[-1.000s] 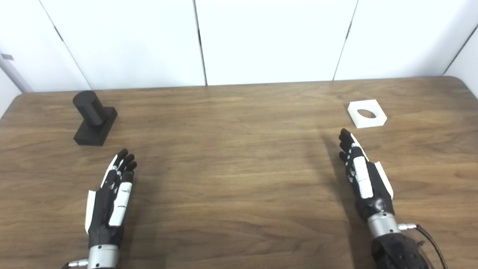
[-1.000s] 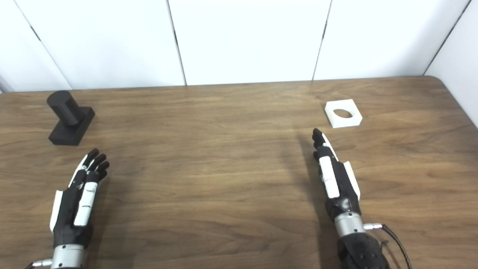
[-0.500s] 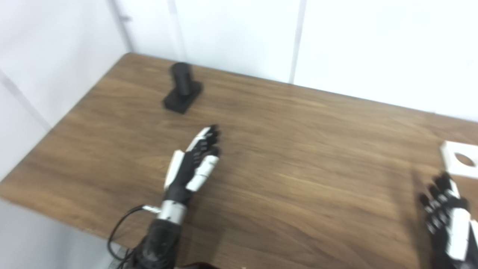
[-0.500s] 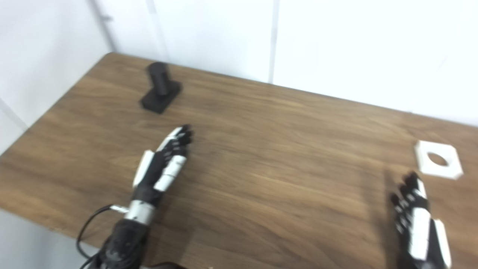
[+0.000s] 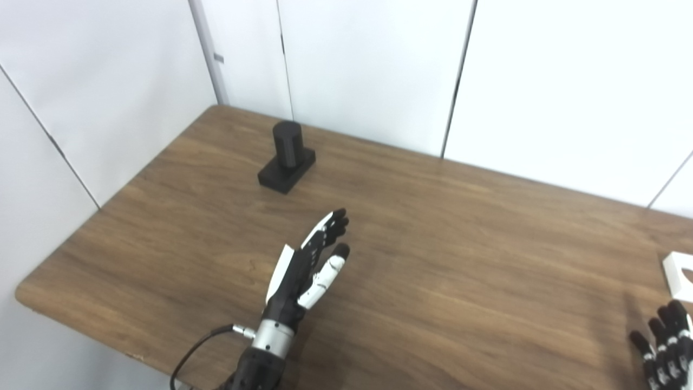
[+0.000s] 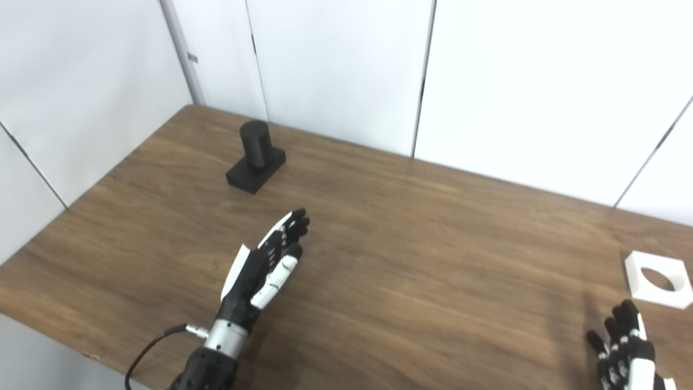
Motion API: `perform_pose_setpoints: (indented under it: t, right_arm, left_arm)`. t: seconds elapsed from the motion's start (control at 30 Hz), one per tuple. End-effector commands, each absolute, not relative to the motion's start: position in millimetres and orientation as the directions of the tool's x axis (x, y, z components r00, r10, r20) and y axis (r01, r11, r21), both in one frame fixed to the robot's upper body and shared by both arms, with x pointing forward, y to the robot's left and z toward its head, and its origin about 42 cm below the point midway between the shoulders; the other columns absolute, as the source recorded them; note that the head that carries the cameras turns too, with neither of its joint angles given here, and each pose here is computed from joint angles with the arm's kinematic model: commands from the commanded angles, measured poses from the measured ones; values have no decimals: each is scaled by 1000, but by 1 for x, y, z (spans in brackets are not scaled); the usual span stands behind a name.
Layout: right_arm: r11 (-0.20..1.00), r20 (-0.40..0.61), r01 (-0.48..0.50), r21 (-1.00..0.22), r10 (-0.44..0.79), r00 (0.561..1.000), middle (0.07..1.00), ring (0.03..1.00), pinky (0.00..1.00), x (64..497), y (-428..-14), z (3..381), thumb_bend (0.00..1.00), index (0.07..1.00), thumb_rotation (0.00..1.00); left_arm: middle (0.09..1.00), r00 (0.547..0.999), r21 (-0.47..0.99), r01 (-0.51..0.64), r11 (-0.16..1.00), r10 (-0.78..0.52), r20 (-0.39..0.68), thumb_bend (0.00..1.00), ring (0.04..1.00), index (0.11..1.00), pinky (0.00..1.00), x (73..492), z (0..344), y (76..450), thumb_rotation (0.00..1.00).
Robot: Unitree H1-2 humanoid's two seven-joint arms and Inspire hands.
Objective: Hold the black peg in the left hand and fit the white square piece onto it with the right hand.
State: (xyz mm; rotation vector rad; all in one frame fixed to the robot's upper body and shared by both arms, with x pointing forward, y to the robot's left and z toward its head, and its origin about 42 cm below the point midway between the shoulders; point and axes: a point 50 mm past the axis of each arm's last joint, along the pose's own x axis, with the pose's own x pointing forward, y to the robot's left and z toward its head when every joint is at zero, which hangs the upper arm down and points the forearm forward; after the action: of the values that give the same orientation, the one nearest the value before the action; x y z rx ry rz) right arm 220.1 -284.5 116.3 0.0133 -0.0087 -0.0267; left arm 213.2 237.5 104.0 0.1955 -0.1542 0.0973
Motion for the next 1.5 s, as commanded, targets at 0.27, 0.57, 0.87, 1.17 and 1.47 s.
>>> perform_pose_setpoints:
  t: [0.27, 0.57, 0.87, 1.17, 1.47]
  right_arm:
    - [999, 44, 36, 2, -36, 998, 996, 1000, 1000, 214, -288, 124, 716, 966, 1000]
    - [1000, 44, 27, -7, -27, 999, 984, 1000, 1000, 211, -285, 123, 760, 944, 1000]
    - [1000, 34, 25, -12, -25, 999, 987, 1000, 1000, 209, -283, 123, 802, 952, 1000]
    - [1000, 32, 23, -1, -23, 999, 994, 1000, 1000, 207, -276, 124, 793, 968, 1000]
    - [1000, 34, 23, 9, -23, 999, 1000, 1000, 1000, 204, -274, 125, 738, 984, 1000]
  left_arm:
    - [906, 951, 221, -252, 942, 198, 238, 542, 914, 923, 903, 205, 135, 228, 596]
    - [892, 894, 557, -447, 700, 324, 311, 801, 889, 906, 870, 238, 193, 283, 539]
    - [909, 872, 737, -466, 489, 396, 288, 928, 887, 894, 767, 273, 211, 322, 594]
    - [908, 870, 783, -419, 460, 450, 201, 914, 912, 873, 831, 310, 200, 342, 592]
    - [899, 864, 827, -385, 409, 476, 167, 924, 913, 853, 889, 348, 189, 357, 630]
